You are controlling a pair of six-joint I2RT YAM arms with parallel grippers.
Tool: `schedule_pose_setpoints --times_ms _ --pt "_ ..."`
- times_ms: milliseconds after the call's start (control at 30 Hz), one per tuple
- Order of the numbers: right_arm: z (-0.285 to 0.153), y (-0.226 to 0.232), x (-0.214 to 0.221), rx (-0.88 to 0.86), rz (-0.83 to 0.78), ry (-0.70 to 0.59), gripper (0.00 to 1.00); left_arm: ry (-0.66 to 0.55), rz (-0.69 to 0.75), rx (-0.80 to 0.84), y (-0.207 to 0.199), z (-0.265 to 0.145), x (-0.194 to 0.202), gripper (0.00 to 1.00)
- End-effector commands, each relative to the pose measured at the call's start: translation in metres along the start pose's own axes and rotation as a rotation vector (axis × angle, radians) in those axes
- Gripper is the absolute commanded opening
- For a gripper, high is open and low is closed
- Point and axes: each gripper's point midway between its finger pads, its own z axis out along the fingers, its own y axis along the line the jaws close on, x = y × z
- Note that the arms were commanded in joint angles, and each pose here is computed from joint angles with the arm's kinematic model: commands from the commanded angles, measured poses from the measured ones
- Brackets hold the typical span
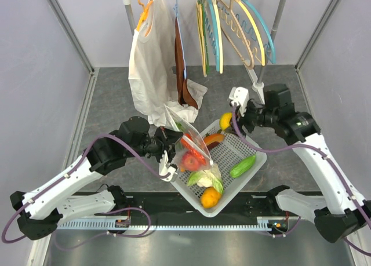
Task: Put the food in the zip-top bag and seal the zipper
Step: Pick up the fake fruit from the bin, then place the fake fruit in the zipper food storage bag.
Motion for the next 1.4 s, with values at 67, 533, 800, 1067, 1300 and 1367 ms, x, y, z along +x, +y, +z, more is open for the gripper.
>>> schedule_pose_setpoints --times_ms 67,533,800,1067,1300,1367 --pt "-0.058 0.023 -0.117 -0.118 0.105 -0.288 0.5 -0.002 -0.036 -0.002 -0.001 0.002 0.001 0.02" --pt "-0.05 0.08 -0.19 -0.479 0.2 -0.479 0.44 0.001 -0.023 -0.024 0.024 0.008 0.003 0.02" --pt "-0.007 0.089 -0.175 -0.493 0.258 -0.381 0.43 0.001 -0.024 -0.058 0.031 0.005 0.002 0.02" --pt "0.03 0.078 -0.144 -0.417 0.307 -0.262 0.42 -0.006 -0.011 -0.085 0.04 -0.003 -0.002 0.02" --pt "0.038 0.048 -0.135 -0.23 0.288 -0.218 0.41 -0.02 0.023 -0.085 0.037 -0.01 -0.007 0.02" --pt "0.038 0.042 -0.128 -0.192 0.266 -0.194 0.43 -0.018 0.037 -0.091 0.039 -0.013 -0.007 0.02"
